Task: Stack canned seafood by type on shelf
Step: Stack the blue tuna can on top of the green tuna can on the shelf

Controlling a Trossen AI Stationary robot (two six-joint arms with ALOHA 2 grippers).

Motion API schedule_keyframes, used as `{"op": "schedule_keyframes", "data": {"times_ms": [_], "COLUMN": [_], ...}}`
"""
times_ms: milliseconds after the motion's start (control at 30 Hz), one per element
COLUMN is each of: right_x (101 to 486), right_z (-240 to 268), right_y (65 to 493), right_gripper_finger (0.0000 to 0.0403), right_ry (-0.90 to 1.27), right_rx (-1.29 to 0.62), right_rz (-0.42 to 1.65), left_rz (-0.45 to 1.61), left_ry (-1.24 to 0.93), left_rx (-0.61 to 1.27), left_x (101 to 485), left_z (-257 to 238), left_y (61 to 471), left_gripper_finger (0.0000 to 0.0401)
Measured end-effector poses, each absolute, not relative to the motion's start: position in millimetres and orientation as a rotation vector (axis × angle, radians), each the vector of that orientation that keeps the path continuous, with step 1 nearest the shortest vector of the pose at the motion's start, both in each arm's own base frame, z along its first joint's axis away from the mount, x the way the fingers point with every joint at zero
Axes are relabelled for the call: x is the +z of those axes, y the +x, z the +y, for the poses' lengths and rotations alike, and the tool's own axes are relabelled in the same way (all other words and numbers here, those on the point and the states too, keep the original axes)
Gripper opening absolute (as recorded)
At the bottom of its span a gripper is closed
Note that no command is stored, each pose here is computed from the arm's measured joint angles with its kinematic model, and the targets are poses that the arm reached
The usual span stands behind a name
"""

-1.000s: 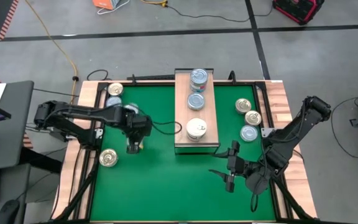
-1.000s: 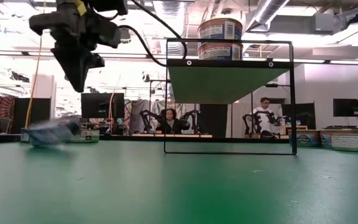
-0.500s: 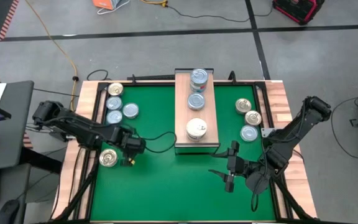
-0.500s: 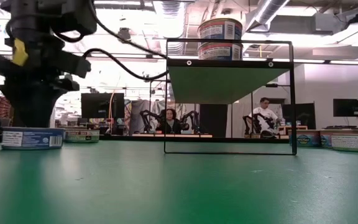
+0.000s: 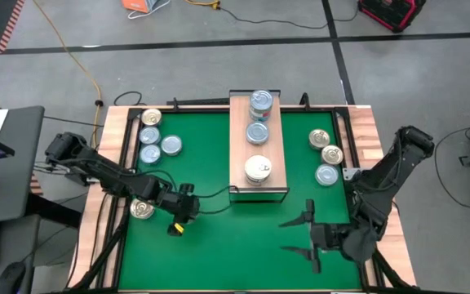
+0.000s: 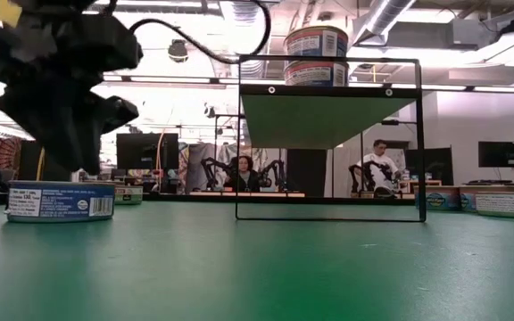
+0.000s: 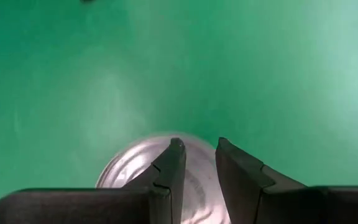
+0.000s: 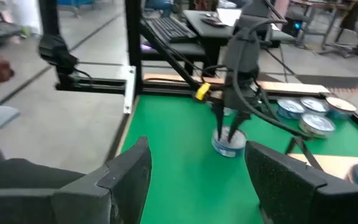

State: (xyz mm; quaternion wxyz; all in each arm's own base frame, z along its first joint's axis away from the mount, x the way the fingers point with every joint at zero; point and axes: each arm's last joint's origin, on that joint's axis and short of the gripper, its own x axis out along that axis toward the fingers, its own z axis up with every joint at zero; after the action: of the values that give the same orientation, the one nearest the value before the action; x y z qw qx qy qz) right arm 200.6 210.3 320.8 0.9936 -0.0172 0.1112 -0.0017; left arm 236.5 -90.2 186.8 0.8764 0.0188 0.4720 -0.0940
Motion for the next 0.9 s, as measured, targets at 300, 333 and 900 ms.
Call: {"op": "schedule_keyframes", "data": {"times_ms": [300, 333, 900], "right_x": [319.5, 319.4, 319.4], "right_z": [209.7, 208.9, 206.6], "right_y": [202.1, 202.9, 205.2], "right_gripper_finger": [0.0286, 0.0286, 0.0286], "right_ry": [-0.035, -0.031, -0.017], "right_rx": [-0.009, -0.014, -0.027], "right_rz": [0.228, 0.229, 0.229], "left_rz": [0.947, 0.950, 1.073], "left_ry": [0.052, 0.064, 0.420], "left_rx": [-0.198, -0.198, -0.072], "left_x": [209.6, 213.0, 161.3], "left_z": [-109.6, -112.9, -165.0], "left_y": [238.6, 237.6, 210.5], "left_gripper_finger": [0.0082, 0.0082, 0.0159]}}
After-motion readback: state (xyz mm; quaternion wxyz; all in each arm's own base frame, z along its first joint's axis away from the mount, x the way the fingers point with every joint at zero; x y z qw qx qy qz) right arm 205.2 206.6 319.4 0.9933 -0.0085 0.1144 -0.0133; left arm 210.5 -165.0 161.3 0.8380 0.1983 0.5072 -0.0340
